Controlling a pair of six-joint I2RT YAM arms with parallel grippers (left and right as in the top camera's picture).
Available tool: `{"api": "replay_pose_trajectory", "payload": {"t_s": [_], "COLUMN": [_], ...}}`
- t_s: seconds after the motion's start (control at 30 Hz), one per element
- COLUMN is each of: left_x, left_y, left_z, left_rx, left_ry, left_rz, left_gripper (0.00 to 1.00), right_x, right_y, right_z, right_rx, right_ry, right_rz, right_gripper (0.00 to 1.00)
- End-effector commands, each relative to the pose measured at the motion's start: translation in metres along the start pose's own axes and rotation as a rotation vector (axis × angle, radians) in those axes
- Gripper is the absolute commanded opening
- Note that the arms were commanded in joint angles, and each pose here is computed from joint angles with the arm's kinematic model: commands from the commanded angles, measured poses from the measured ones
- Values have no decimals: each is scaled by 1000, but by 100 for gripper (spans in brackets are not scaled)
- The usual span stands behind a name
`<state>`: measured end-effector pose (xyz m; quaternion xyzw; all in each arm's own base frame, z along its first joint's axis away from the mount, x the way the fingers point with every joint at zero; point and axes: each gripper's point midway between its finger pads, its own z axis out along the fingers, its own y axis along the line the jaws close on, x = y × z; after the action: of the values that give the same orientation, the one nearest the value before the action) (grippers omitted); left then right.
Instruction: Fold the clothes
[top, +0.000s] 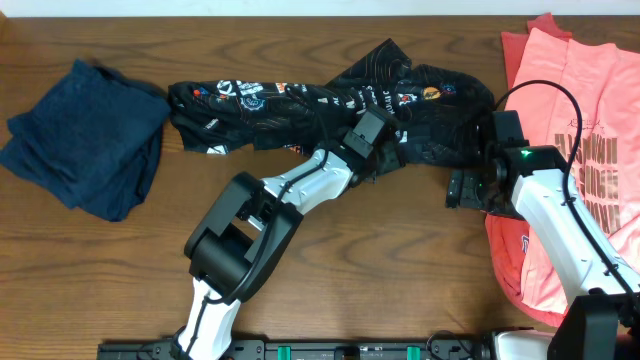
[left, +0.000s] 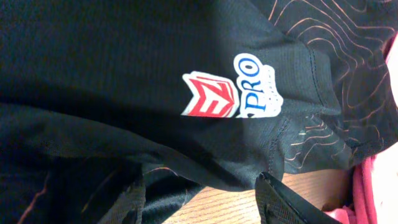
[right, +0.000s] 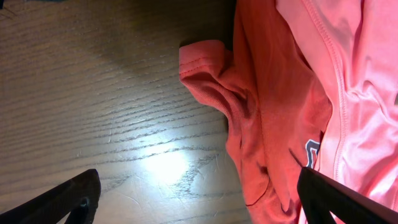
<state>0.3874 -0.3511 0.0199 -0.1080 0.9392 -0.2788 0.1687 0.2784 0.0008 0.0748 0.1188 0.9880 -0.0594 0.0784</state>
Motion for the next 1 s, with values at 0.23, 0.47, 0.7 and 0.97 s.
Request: {"api": "replay_pose_trajectory", "payload": {"t_s": [0.23,0.47,0.7,0.97], "left_x": [-13,-29,-54,-43], "left_y": [24,16,-18,65], "left_z": [18,14,-47,-175], "left_rx": [-79,-27,155,-120], "left_ry": [-95,-122,-42,98], "left_rz": [-50,-37,12,-148], "left_gripper": [34,6,6,6], "right_x": [1,0,-9,-11], "right_y": [-3,-3,-7,-16], "right_z": [-6,-6,-5,-4], "right_rx": [0,0,-7,-1], "right_ry": [-4,-4,-34,-31], "right_rz": [-27,-26,13,40], "right_gripper": [99,99,99,99]}}
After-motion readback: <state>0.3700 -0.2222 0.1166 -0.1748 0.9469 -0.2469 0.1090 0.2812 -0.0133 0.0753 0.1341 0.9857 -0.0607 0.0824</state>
